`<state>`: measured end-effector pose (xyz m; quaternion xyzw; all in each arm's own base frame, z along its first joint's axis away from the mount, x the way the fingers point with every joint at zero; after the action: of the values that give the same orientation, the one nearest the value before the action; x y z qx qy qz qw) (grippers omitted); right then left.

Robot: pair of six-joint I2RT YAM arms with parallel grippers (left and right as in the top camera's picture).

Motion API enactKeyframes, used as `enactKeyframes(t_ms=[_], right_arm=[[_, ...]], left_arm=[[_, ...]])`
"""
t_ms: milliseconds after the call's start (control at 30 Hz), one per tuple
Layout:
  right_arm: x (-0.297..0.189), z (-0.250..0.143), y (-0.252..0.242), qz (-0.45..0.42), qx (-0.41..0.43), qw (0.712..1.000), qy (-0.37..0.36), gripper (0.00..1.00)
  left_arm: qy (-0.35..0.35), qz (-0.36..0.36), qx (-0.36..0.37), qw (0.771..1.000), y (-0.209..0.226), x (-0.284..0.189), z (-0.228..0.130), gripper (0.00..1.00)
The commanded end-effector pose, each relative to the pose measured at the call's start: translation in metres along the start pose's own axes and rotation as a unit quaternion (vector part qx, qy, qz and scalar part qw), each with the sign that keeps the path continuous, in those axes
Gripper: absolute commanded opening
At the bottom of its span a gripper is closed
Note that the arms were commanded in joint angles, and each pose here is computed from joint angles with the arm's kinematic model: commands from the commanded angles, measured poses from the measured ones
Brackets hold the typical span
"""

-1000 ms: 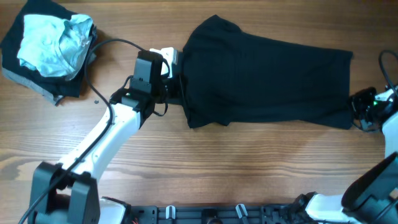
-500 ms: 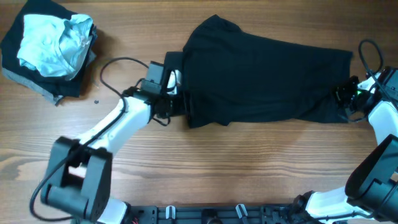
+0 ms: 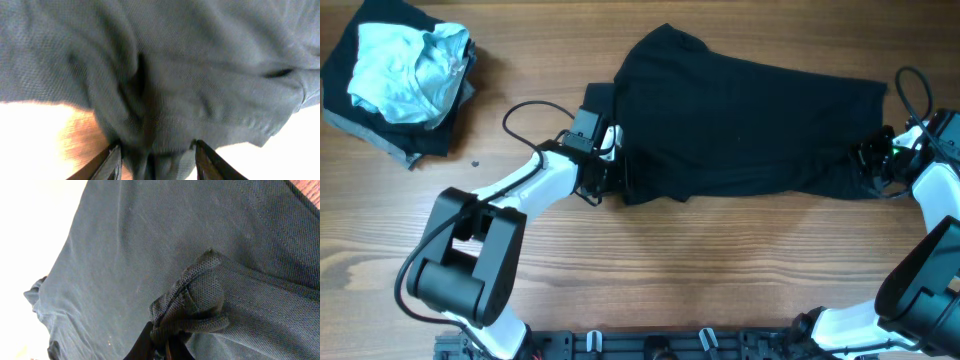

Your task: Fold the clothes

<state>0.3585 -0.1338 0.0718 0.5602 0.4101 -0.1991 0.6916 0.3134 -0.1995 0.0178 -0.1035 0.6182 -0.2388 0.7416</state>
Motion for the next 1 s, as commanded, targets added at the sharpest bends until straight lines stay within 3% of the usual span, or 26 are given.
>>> enactKeyframes(t_ms=[0,367,433,500,533,567,633,733,833,867,967], right_arm=[[0.001,0.001,0.003,0.006,-0.005,1.000,0.005,0.04],[0.001,0.000,0.003,0.006,-0.003,1.000,0.008,0.04],[0.001,-0.001,0.002,0.005,-0.003,1.000,0.009,0.04],[0.001,-0.001,0.003,0.006,-0.003,1.000,0.011,0.04],[0.001,-0.002,0.002,0.005,-0.009,1.000,0.011,0.04],[0.001,-0.002,0.002,0.004,-0.021,1.000,0.013,0.04],[0.001,-0.004,0.000,0.000,-0.030,0.999,0.017,0.04],[0.000,-0.005,-0.003,-0.007,-0.035,0.999,0.017,0.04],[0.000,-0.005,-0.004,-0.009,-0.044,0.999,0.017,0.04],[0.000,-0.005,-0.005,-0.012,-0.046,0.999,0.017,0.04],[0.000,-0.003,-0.010,-0.025,-0.047,0.999,0.011,0.04]], left_arm=[[-0.044,-0.013,0.011,0.999,-0.013,-0.034,0.024,0.45],[-0.031,0.013,0.027,0.999,0.000,-0.003,0.023,0.47],[-0.030,0.018,0.028,0.999,0.002,-0.002,0.023,0.40],[-0.033,0.014,0.029,0.999,0.001,-0.002,0.024,0.22],[-0.033,0.007,0.030,0.999,-0.002,-0.003,0.025,0.19],[-0.035,-0.006,0.033,0.999,-0.008,-0.005,0.028,0.20],[-0.045,-0.016,0.037,0.998,-0.015,-0.011,0.035,0.43],[-0.048,-0.016,0.039,0.998,-0.016,-0.012,0.037,0.49],[-0.051,-0.010,0.039,0.998,-0.014,-0.013,0.039,0.37],[-0.051,-0.007,0.039,0.998,-0.013,-0.013,0.039,0.25],[-0.051,-0.007,0.039,0.998,-0.013,-0.013,0.039,0.17]])
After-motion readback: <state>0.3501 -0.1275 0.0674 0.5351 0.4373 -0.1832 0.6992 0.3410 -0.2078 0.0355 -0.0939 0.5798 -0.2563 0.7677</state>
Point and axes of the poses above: each gripper's point midway between its finger pads, its own x axis out along the fingers, its own y axis along the line the jaws close on, z = x × y, the point moved 1 cm from there along -x, back along the fingers, and after that the axes turned 12 degrees about x, right-handed, at the moved point
